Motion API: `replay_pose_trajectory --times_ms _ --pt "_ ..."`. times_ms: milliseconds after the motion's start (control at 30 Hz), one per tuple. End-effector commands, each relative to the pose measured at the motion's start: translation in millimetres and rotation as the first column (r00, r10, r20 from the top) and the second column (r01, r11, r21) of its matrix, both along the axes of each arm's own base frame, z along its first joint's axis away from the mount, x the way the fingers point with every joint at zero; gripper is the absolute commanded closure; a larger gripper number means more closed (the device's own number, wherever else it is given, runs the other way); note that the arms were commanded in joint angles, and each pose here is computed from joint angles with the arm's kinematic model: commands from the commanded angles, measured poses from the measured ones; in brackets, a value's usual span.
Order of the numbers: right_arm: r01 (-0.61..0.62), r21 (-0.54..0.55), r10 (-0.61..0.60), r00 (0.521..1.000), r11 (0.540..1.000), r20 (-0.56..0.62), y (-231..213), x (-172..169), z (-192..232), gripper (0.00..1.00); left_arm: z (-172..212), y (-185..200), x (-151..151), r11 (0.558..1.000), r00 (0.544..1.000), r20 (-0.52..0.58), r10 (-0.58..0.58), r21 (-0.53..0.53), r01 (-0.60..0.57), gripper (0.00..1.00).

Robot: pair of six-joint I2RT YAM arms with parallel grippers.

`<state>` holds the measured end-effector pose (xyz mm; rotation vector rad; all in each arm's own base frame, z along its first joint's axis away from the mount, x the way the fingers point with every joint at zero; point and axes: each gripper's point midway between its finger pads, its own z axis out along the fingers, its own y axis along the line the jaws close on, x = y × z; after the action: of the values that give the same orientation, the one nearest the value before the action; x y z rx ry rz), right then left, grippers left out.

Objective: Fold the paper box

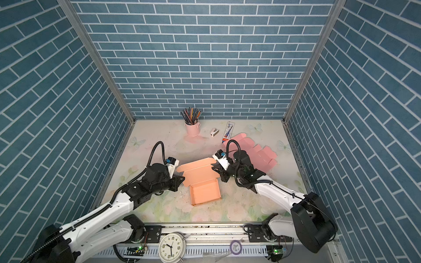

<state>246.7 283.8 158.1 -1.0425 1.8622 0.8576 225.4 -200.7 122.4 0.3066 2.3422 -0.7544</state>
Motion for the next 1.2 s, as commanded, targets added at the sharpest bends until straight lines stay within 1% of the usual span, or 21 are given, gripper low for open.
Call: replay_pose_trajectory --times_ms 0,100,200,267,400,533,600,700,800,967,1167 --pt "0.084 0.02 -0.084 0.996 0.996 0.003 -2 16 18 1.0 13 2 11 0.999 0.998 0.05 0.03 0.034 -0.031 1.0" --pt "0.134 0.016 -0.134 0.991 0.991 0.004 -3 23 24 1.0 20 2 20 0.998 0.995 0.08 0.052 0.033 -0.055 1.0" --pt "0.155 0.017 -0.155 0.988 0.988 0.013 -2 28 27 0.93 27 0 28 0.997 0.993 0.104 0.063 0.04 -0.068 1.0" --pt "0.155 0.017 -0.155 0.988 0.988 0.006 0 31 28 0.91 31 -3 33 0.997 0.991 0.114 0.064 0.04 -0.069 1.0" --pt "0.165 -0.017 -0.165 0.986 0.986 -0.03 4 38 17 0.89 28 -5 38 0.996 0.991 0.12 0.058 0.059 -0.065 1.0" --pt "0.18 -0.041 -0.182 0.982 0.983 -0.059 5 42 7 0.82 22 -5 40 0.995 0.992 0.114 0.054 0.079 -0.064 1.0" --pt "0.19 -0.044 -0.192 0.979 0.981 -0.061 5 45 6 0.8 21 -4 40 0.994 0.992 0.112 0.053 0.086 -0.062 1.0" --pt "0.188 -0.051 -0.191 0.979 0.981 -0.068 6 46 3 0.81 20 -4 40 0.994 0.992 0.115 0.051 0.094 -0.062 1.0" --pt "0.186 -0.064 -0.191 0.978 0.98 -0.083 8 48 -1 0.84 18 -1 40 0.992 0.992 0.116 0.056 0.106 -0.068 1.0" --pt "0.193 -0.083 -0.201 0.974 0.978 -0.104 8 49 -5 0.93 19 -2 42 0.992 0.99 0.125 0.059 0.104 -0.072 1.0" --pt "0.183 -0.067 -0.19 0.974 0.981 -0.126 12 48 0 0.93 23 -4 50 0.991 0.986 0.145 0.077 0.097 -0.092 1.0"
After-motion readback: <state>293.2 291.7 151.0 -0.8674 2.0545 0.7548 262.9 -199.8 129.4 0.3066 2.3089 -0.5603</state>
